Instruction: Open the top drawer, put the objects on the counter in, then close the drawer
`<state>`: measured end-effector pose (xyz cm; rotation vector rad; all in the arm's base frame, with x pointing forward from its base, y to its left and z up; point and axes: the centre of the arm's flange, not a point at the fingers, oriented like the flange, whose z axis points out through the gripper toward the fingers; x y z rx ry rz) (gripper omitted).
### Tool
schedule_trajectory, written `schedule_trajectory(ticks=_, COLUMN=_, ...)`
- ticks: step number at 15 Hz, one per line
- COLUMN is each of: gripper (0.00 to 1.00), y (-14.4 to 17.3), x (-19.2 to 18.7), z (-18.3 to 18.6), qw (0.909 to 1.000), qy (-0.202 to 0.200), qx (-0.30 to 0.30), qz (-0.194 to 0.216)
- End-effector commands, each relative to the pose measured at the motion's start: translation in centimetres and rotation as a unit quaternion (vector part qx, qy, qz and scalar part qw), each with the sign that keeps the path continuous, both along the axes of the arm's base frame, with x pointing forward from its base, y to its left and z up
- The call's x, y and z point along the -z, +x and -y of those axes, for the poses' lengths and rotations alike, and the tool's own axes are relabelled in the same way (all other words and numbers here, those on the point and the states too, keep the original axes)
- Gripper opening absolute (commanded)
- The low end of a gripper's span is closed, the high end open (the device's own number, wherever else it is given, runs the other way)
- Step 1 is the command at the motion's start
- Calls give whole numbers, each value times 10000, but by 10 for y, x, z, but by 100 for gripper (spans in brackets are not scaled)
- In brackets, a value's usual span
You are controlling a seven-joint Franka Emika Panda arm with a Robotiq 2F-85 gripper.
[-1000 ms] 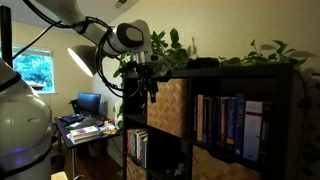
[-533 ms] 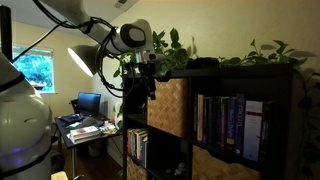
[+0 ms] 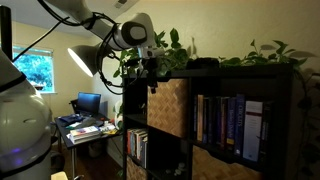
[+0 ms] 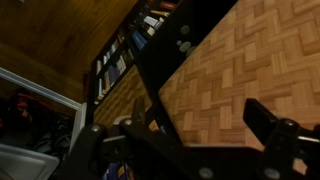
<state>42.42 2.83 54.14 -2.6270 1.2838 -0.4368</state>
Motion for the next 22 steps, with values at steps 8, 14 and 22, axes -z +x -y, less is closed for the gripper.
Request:
schedule_trajectory(ticks=8, gripper=100, y=39, x=2, z=-31, qw=9885, qy=572, qx=786, qz=1155)
schedule_trajectory(ticks=14, gripper=100, y=43, x=6, z=-40, qw=9890, qy=557, qx=635, qz=1214)
schedule_trajectory(ticks=22, gripper=100, y=40, x=0, z=-44, qw=9874, qy=554, qx=675, qz=1316)
